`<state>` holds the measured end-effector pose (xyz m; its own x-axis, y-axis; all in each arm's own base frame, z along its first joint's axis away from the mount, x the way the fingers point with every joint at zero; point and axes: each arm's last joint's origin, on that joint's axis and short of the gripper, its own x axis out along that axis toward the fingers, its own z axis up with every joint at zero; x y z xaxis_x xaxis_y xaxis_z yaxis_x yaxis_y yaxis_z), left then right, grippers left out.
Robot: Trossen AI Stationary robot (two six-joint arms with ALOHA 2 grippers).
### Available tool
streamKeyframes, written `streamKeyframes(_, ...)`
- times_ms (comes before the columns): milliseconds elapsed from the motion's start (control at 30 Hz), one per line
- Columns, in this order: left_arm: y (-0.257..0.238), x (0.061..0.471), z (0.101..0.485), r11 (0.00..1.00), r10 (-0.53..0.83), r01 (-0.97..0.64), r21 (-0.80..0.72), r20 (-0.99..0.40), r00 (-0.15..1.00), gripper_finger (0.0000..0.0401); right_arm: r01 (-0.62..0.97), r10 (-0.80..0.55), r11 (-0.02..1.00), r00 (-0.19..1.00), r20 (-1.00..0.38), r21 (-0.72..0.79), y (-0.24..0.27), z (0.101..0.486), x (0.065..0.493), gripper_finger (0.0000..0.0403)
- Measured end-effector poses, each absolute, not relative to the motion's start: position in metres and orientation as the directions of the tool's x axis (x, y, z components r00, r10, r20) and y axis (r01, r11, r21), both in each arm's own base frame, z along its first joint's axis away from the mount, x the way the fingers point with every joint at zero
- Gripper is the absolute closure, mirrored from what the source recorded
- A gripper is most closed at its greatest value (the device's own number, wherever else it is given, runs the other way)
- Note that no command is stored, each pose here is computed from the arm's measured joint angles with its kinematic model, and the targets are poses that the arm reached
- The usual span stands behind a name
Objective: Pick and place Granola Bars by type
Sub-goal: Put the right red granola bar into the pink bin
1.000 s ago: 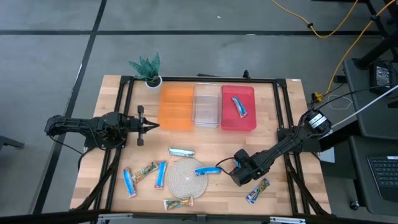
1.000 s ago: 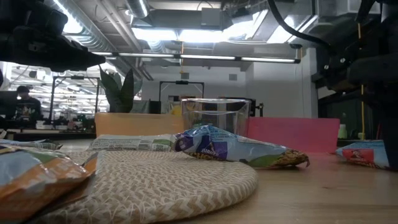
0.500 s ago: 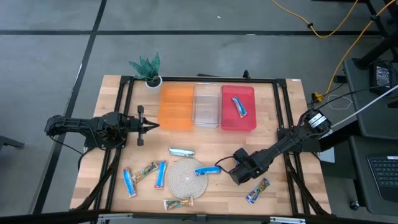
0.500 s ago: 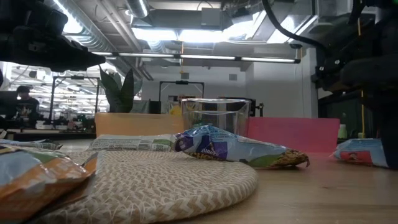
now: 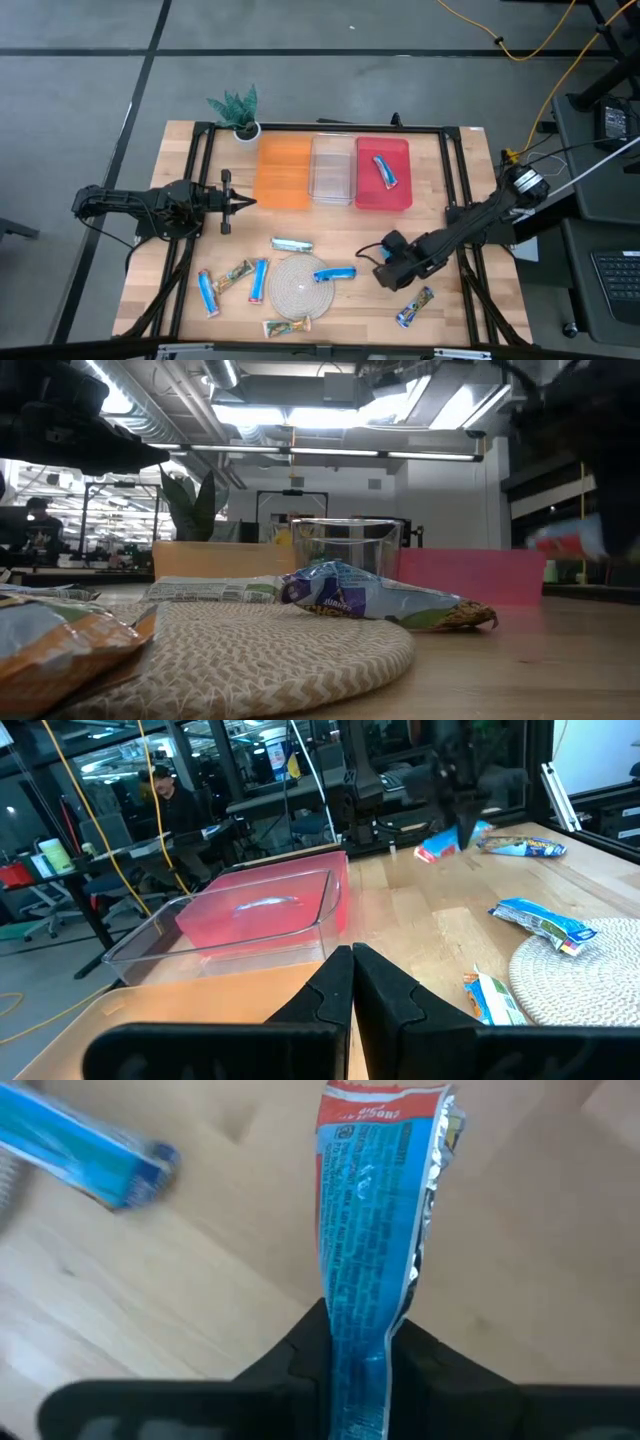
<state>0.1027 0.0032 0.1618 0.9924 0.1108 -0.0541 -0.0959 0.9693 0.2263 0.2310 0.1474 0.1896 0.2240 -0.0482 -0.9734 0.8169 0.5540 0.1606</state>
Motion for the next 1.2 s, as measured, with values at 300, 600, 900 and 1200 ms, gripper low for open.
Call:
streamKeyframes(300, 0.003, 0.103, 0.162, 0.969, 0.111, -0.096, 0.226, -0.054, 0.992, 0.0397, 0.807, -0.109, 0.546, 0.336, -0.936, 0.226, 0.131, 0.226, 0.212, 0.0340)
streamKeyframes(600, 0.003, 0.103, 0.162, 0.969, 0.111, -0.096, 0.226, -0.054, 0.992, 0.0397, 0.808, -0.155, 0.552, 0.343, -0.926, 0.207, 0.113, 0.250, 0.190, 0.0340)
streamKeyframes(900, 0.003, 0.103, 0.162, 0.969, 0.111, -0.096, 0.226, -0.054, 0.992, 0.0397, 0.770, -0.151, 0.589, 0.402, -0.903, 0.244, 0.092, 0.268, 0.183, 0.0340)
streamKeyframes(1200, 0.003, 0.103, 0.162, 0.969, 0.111, -0.096, 0.226, -0.053, 0.992, 0.0397, 0.719, -0.174, 0.642, 0.474, -0.863, 0.266, 0.063, 0.299, 0.188, 0.0340)
